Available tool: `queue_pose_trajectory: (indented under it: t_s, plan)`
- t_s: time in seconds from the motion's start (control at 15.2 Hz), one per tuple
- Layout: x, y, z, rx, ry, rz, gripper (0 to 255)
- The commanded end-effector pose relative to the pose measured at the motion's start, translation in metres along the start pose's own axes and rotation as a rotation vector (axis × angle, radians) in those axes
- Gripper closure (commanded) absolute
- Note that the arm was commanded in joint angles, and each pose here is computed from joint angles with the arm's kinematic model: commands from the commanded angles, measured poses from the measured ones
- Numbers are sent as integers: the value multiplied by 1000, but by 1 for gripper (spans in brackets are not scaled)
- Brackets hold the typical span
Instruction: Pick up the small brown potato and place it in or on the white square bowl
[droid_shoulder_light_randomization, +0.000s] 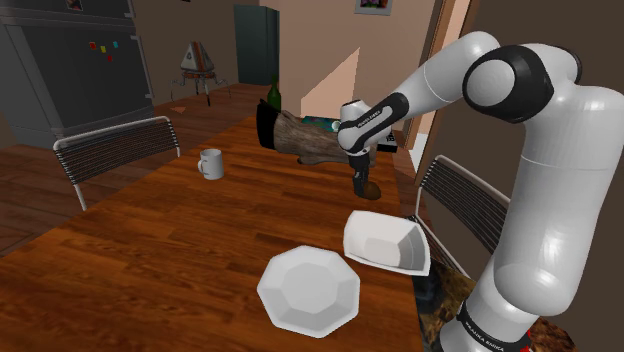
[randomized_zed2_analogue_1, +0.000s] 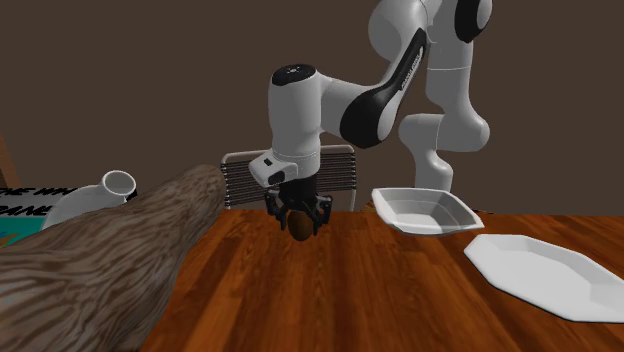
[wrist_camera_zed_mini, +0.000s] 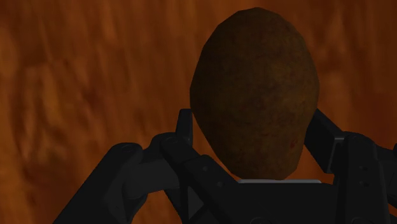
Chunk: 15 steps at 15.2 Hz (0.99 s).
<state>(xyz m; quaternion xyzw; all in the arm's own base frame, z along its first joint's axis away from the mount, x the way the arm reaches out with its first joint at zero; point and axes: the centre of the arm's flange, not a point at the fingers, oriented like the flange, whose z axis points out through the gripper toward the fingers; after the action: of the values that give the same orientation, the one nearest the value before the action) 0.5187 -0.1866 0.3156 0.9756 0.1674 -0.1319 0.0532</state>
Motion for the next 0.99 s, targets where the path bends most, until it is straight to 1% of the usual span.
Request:
queue_pose_trajectory:
  t_s: [0.0, 0.13, 0.92]
  plan:
    - [0, 0, 0, 0, -1, 0, 255]
    - [0, 0, 0, 0, 0, 0, 255]
    - [-17, 4, -61, 0, 0, 0, 255]
